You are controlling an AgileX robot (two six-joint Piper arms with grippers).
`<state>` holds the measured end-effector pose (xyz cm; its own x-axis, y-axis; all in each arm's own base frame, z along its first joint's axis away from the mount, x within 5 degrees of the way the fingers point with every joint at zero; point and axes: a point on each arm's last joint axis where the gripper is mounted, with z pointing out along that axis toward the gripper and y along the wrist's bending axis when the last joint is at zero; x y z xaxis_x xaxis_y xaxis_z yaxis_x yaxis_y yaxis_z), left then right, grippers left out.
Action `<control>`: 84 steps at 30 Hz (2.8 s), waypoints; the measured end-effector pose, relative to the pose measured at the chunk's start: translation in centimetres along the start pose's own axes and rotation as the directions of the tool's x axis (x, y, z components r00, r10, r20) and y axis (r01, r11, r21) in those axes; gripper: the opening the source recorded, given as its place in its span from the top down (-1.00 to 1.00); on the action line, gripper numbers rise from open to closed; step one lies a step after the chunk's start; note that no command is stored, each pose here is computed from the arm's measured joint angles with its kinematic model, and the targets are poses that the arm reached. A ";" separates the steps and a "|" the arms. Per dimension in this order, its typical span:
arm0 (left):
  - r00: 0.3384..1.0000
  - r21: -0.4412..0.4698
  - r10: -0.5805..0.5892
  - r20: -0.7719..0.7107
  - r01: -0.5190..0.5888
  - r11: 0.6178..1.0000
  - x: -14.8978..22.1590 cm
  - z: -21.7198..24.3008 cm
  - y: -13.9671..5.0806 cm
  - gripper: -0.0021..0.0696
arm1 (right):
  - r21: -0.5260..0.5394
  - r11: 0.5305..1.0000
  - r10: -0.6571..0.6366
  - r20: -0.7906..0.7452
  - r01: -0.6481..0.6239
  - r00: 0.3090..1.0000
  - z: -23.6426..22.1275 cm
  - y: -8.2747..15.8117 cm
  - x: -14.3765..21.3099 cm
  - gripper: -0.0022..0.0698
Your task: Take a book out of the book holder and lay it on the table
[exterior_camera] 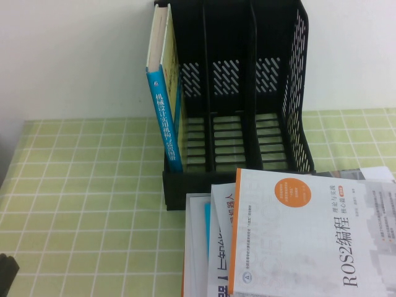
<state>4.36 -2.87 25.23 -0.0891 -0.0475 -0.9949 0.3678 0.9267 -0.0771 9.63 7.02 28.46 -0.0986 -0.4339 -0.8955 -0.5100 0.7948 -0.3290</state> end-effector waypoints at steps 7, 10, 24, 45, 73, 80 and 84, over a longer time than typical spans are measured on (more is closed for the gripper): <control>1.000 -0.169 -0.020 -0.024 0.016 0.985 3.7 0.3 1.8 0.95 | 0.000 1.000 0.000 0.000 0.000 1.000 0.0 0.0 0.0 0.94; 0.994 -0.251 -0.089 -0.061 0.071 0.965 5.6 0.5 2.6 0.95 | -0.001 1.000 0.004 0.001 -0.004 1.000 0.0 0.0 0.0 0.94; 0.966 -0.311 -0.207 -0.157 0.150 0.938 7.8 0.5 2.9 0.95 | -0.001 1.000 0.006 0.002 -0.006 1.000 0.0 0.0 0.0 0.94; 0.965 -0.312 -0.213 -0.155 0.157 0.937 7.8 0.5 2.9 0.95 | 0.165 0.971 0.167 0.050 -0.173 0.985 -0.8 -2.7 0.2 0.94; 0.965 -0.311 -0.212 -0.157 0.155 0.937 7.8 0.5 2.9 0.95 | 0.306 0.799 0.448 0.271 -0.517 0.852 -3.0 -2.3 7.6 0.94; 0.965 -0.311 -0.212 -0.157 0.155 0.937 7.8 0.5 2.9 0.95 | 0.332 0.865 0.348 0.145 -0.377 0.926 -3.8 -1.2 9.1 0.94; 0.965 -0.311 -0.212 -0.157 0.155 0.937 7.8 0.5 2.9 0.95 | 0.325 0.876 0.332 0.130 -0.356 0.934 -3.6 -0.3 10.9 0.94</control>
<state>5.20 -0.74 17.25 -0.3090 -0.1836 -0.9332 0.0427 0.9775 -0.2064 5.67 0.50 19.91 -0.1504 -0.0869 -0.9848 -0.1343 0.9887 -0.0667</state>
